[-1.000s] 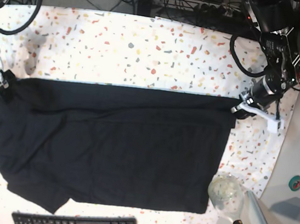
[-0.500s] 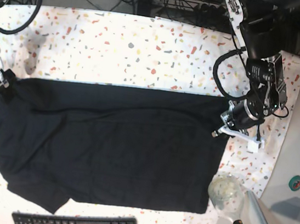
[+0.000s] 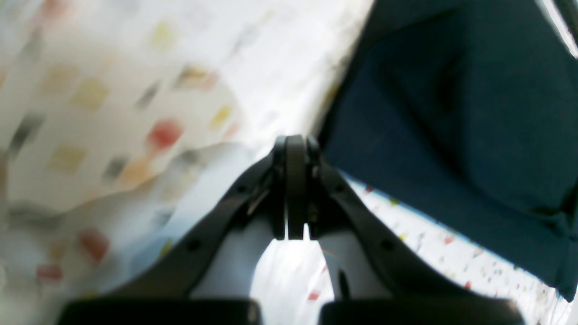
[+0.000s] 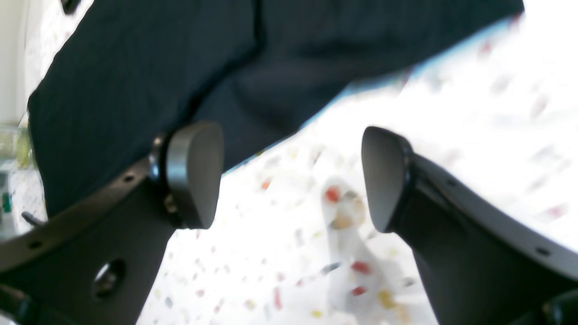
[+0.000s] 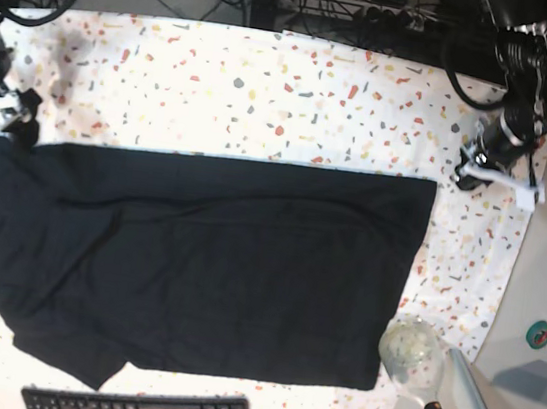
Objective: Layout the t-shirt on the table in an organized manner, then fold the t-shirt properly
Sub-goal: 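Pull the grasped corners apart to tension the folded edge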
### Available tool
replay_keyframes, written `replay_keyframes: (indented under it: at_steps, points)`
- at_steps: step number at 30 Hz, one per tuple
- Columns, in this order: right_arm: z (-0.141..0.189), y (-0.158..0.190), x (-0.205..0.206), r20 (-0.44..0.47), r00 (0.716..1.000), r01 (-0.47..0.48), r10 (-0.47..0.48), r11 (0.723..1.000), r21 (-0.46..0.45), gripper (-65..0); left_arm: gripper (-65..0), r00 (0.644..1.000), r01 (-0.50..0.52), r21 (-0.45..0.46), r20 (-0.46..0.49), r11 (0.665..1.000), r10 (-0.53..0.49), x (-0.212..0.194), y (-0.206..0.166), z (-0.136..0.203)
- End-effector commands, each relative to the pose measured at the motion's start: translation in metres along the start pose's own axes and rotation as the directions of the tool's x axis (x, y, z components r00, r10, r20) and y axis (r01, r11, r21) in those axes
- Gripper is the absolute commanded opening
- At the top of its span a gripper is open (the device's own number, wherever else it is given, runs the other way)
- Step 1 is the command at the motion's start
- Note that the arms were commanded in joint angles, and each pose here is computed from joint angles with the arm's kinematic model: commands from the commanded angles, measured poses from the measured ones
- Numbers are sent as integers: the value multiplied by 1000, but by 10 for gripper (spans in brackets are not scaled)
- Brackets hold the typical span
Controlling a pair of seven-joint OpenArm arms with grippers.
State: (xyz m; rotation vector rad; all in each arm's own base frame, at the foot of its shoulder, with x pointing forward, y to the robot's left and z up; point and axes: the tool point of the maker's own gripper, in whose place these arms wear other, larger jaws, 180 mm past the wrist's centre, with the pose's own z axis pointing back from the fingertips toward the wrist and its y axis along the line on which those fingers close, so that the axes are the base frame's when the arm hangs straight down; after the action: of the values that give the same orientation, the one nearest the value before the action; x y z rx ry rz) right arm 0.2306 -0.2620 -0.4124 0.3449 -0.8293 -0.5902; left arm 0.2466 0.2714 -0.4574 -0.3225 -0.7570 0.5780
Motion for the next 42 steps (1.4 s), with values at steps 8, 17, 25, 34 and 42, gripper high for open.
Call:
replay_keyframes:
  at_steps: [8,17,25,34,42]
  points:
    - [-1,13,10,47,999,2,-3,999,38,-198,-107,997,-38,-68,70,997,43,9,-10,6]
    - [-1,12,10,47,999,2,-4,999,36,-198,-171,988,-156,-62,0,986,156,-6,-6,-29]
    - [1,-14,8,57,996,66,-65,998,-16,-198,-245,993,-101,-118,-74,988,93,-23,-38,-45]
    - [-9,-81,6,102,951,302,-291,946,-118,-198,-499,993,-97,-114,-84,989,88,-26,-36,-44]
    - [-41,-82,30,159,921,372,-356,925,-83,-198,-650,994,-84,-105,-72,991,77,-18,-30,-41]
